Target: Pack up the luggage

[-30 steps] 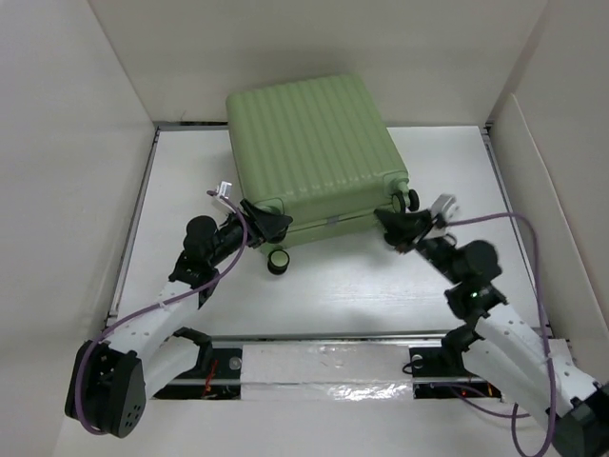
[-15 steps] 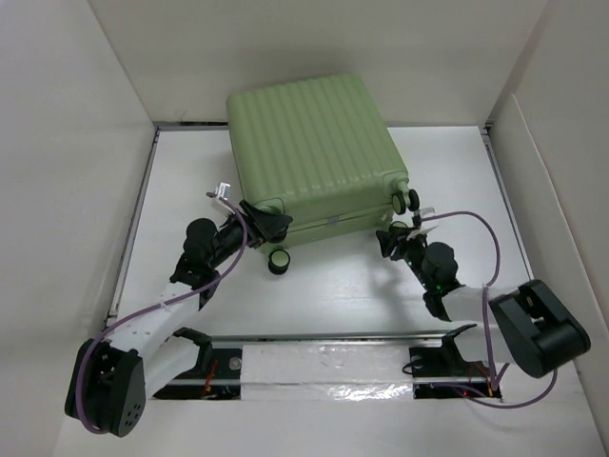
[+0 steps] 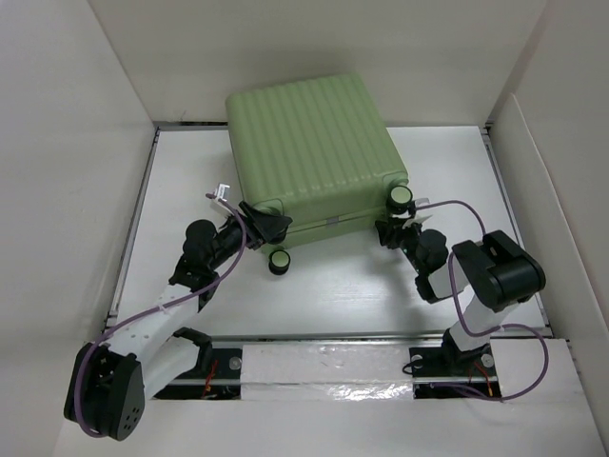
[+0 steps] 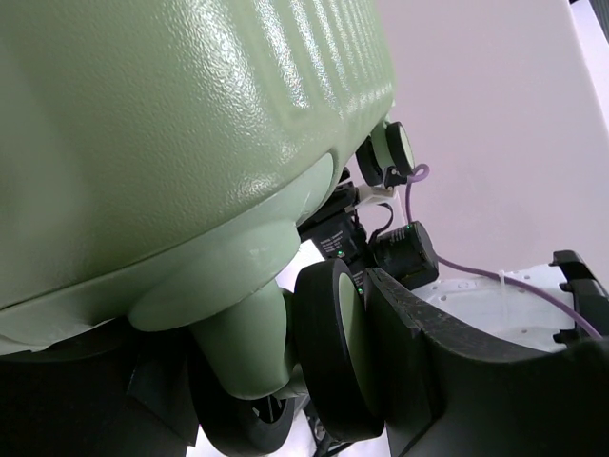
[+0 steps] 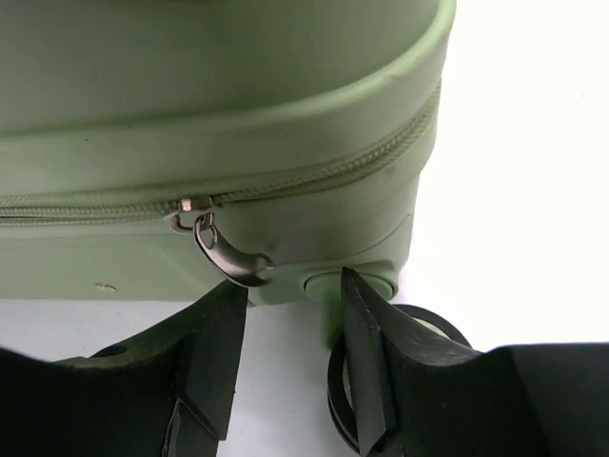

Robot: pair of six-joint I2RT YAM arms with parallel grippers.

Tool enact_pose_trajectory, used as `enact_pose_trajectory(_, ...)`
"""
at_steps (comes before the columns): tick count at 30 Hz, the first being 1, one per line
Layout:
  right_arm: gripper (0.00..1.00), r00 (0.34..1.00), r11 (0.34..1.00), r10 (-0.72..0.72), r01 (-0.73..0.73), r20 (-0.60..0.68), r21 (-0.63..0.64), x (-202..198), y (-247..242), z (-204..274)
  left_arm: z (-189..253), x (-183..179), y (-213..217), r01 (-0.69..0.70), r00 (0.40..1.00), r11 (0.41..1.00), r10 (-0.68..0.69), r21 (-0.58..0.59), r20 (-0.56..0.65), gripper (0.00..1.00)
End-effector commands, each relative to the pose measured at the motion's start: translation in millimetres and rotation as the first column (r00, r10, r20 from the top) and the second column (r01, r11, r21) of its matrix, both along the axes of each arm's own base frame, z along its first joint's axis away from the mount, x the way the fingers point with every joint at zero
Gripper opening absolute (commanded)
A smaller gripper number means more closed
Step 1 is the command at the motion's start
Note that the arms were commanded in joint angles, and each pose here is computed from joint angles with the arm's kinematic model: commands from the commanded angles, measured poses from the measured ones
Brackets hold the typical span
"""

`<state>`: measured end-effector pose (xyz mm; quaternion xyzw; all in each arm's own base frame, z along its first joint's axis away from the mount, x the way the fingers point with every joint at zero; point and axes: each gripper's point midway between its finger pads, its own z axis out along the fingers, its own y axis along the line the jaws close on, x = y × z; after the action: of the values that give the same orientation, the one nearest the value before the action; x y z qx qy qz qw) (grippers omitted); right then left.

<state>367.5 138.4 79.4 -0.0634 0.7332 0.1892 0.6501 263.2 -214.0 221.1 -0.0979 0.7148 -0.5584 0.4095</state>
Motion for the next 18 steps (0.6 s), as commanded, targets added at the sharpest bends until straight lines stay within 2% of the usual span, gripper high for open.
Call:
enact_pose_trajectory(1, 0.49, 0.898, 0.990, 0.021, -0.080, 0.440, 0.115, 2, 10, 118, 105, -38, -7, 0.132, 0.890, 0.989, -0.093, -0.058, 0.447, 0.00)
enact_pose_trajectory(11, 0.51, 0.857, 0.988, 0.064, -0.126, 0.511, 0.086, -15, 15, 148, 97, -33, -6, 0.108, 0.899, 0.993, -0.082, -0.037, 0.430, 0.00)
enact_pose_trajectory(18, 0.48, 0.848, 0.993, 0.054, -0.099, 0.527, 0.057, -20, 14, 159, 94, -32, -7, 0.106, 0.901, 0.994, -0.083, -0.031, 0.425, 0.00)
